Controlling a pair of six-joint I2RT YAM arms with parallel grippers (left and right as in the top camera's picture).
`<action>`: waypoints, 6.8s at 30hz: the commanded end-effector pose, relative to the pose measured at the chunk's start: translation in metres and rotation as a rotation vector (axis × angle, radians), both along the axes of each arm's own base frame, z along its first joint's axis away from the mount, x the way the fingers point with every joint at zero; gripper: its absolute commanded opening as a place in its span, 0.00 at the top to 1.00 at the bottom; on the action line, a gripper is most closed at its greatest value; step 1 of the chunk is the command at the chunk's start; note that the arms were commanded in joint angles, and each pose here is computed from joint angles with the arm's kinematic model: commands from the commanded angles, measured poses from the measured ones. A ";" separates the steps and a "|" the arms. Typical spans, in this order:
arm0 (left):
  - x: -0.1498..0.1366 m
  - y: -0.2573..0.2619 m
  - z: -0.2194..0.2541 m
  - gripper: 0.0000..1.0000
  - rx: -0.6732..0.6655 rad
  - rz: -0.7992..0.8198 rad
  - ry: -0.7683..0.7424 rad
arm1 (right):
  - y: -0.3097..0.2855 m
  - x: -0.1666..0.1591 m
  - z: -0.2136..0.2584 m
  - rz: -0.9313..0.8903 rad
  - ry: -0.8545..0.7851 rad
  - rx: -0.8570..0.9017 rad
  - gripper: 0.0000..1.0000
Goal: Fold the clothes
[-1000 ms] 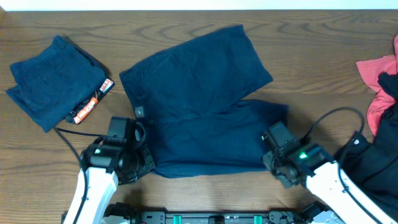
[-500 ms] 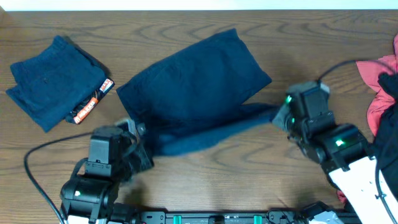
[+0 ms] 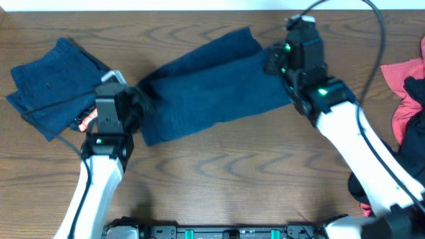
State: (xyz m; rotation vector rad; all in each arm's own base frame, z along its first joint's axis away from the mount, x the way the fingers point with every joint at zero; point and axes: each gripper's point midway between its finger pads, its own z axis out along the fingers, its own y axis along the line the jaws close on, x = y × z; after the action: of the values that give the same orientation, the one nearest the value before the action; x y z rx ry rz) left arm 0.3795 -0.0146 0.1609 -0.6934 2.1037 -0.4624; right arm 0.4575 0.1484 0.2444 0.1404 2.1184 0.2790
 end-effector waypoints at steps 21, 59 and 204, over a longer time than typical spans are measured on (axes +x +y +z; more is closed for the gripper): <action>0.121 0.079 -0.059 0.15 0.067 0.235 -0.251 | 0.048 0.123 -0.107 0.108 -0.241 0.023 0.01; -0.117 -0.021 -0.197 0.01 0.035 -0.225 1.056 | -0.122 -0.112 -0.253 -0.116 1.104 -0.456 0.54; -0.113 0.028 -0.141 0.94 0.175 0.113 0.882 | 0.007 0.096 -0.173 0.250 0.116 0.000 0.76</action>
State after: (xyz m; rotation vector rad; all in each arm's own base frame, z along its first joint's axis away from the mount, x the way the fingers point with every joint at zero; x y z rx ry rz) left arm 0.2733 -0.0048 0.0214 -0.9716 2.8829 0.0046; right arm 0.5436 0.1628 0.0518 -0.1667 2.3007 0.4444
